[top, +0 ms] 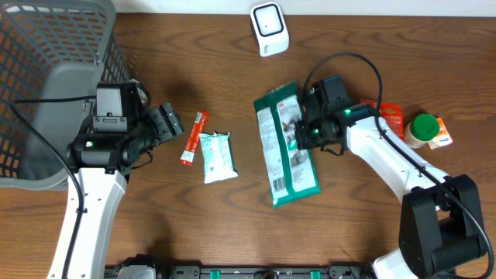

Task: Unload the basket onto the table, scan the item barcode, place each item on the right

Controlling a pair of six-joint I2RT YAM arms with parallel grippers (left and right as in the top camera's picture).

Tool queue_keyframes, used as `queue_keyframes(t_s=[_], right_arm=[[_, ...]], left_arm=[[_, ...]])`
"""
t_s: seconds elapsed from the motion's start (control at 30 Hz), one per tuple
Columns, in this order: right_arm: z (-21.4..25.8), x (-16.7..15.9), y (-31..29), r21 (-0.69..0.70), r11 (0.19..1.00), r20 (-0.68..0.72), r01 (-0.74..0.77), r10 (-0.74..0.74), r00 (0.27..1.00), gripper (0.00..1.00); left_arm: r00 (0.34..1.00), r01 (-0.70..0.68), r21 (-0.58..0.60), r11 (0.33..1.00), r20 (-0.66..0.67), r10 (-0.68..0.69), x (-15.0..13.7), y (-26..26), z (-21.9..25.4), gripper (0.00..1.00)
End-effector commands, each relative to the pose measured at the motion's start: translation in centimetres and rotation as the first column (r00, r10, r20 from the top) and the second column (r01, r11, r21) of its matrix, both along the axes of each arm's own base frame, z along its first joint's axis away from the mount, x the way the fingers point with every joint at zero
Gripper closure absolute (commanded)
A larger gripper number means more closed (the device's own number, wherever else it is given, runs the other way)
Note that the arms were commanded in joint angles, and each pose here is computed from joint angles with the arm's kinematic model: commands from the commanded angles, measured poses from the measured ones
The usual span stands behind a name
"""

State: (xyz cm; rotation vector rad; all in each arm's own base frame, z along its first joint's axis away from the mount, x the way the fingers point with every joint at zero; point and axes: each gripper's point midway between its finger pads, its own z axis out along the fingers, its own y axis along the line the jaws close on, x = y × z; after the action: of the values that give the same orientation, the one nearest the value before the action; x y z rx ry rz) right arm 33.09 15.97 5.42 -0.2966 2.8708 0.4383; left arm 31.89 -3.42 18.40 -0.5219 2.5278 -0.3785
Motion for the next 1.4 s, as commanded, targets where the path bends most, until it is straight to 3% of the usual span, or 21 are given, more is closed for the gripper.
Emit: queue_keyframes(t_s=[0.0, 0.03, 0.1, 0.47, 0.6, 0.73, 0.9, 1.37], right_arm=[[-1.0, -1.1, -0.6, -0.027, 0.998, -0.039, -0.050, 0.049, 0.998, 0.96], [-1.1, -1.0, -0.5, -0.027, 0.998, -0.030, -0.062, 0.061, 0.998, 0.93], [-1.1, -0.8, -0.5, -0.024, 0.998, -0.022, -0.061, 0.061, 0.998, 0.89], [-2.2, -1.2, -0.6, -0.031, 0.997, -0.058, -0.065, 0.063, 0.996, 0.79], [-2.3, -1.4, -0.8, -0.017, 0.995, -0.063, -0.098, 0.097, 0.993, 0.67], [-1.4, -1.6, -1.1, 0.132, 0.983, -0.080, -0.129, 0.141, 0.987, 0.53], [-1.2, -1.4, -2.5, 0.202, 0.972, -0.084, -0.122, 0.142, 0.986, 0.40], [-4.6, -2.5, -2.7, 0.267, 0.956, -0.179, -0.122, 0.173, 0.968, 0.39]], left_arm=[[0.995, 0.100, -0.124, 0.987, -0.005, -0.101, -0.4, -2.9, 0.2, 0.48], [0.994, 0.102, -0.154, 0.983, -0.031, -0.108, -0.7, -3.9, -0.5, 0.74], [0.990, 0.112, -0.171, 0.979, -0.066, -0.124, -1.0, -5.3, -1.6, 0.91], [0.910, 0.337, -0.179, 0.924, -0.191, -0.369, -1.5, -14.7, -8.3, 0.92], [0.898, 0.324, -0.184, 0.928, -0.248, -0.363, -1.7, -16.0, -10.7, 0.93], [0.872, 0.323, -0.179, 0.929, -0.325, -0.365, -2.4, -16.9, -13.5, 0.92], [0.851, 0.341, -0.174, 0.924, -0.360, -0.382, -2.8, -17.7, -15.6, 0.92], [0.816, 0.377, -0.166, 0.911, -0.406, -0.411, -3.8, -19.0, -18.2, 0.91]])
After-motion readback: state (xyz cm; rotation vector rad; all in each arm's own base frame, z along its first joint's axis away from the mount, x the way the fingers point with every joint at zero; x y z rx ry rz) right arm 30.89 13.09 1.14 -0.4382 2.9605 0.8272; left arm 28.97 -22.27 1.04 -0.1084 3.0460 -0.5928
